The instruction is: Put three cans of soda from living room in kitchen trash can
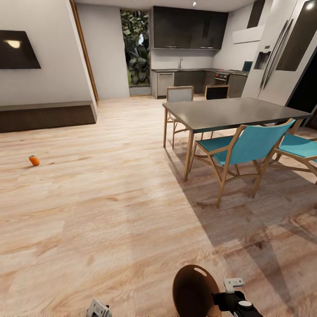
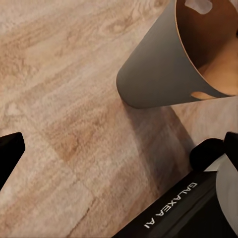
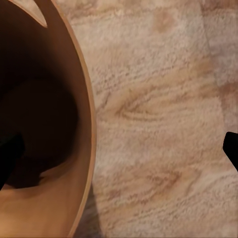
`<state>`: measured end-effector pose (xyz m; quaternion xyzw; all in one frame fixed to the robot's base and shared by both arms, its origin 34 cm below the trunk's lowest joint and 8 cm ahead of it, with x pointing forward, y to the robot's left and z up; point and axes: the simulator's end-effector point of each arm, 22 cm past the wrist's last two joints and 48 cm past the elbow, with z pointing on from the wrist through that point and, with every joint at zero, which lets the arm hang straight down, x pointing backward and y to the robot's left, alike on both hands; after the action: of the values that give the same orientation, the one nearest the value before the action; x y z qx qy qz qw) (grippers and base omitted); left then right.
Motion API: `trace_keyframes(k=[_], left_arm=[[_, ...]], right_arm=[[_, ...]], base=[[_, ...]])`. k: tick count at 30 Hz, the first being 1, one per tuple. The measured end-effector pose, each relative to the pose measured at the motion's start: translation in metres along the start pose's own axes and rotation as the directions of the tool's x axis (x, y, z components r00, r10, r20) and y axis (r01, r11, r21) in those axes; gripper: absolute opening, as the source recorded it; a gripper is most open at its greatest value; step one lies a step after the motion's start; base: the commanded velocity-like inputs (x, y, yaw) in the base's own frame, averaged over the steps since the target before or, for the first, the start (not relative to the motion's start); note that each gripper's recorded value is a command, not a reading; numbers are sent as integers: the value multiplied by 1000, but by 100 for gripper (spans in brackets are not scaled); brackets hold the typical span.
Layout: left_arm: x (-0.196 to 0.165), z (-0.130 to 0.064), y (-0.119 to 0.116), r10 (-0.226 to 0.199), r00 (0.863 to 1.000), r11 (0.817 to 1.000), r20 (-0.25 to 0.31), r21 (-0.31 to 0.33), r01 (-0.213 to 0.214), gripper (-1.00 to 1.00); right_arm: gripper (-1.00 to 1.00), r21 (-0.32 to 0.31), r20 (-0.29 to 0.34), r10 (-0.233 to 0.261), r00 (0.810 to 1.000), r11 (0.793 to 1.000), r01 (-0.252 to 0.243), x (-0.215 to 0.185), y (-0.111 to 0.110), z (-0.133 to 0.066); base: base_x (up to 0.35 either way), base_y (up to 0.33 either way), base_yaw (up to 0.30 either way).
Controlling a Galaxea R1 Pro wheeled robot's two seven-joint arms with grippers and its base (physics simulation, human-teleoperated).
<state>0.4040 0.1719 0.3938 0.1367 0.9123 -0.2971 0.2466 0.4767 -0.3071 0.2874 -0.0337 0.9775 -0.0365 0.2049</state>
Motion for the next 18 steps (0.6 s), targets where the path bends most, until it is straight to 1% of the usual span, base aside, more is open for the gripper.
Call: trace_keyframes(k=[2,13,18], left_arm=[[4,3,2,-2,1000,1000,-2,0,2,100],[8,4,3,-9,1000,1000,-11,1,9,100],[7,4,3,-7,1000,1000,-10,1,7,100]], right_arm=[[100,0,-3,0,1000,1000,0,4,1,4],[100,-1,-13,-1,1000,1000,1,9,1,6],[100,-1,-14,-1,1000,1000,1,9,1,6]], base=[[0,0,0],[1,0,0],[93,0,0]])
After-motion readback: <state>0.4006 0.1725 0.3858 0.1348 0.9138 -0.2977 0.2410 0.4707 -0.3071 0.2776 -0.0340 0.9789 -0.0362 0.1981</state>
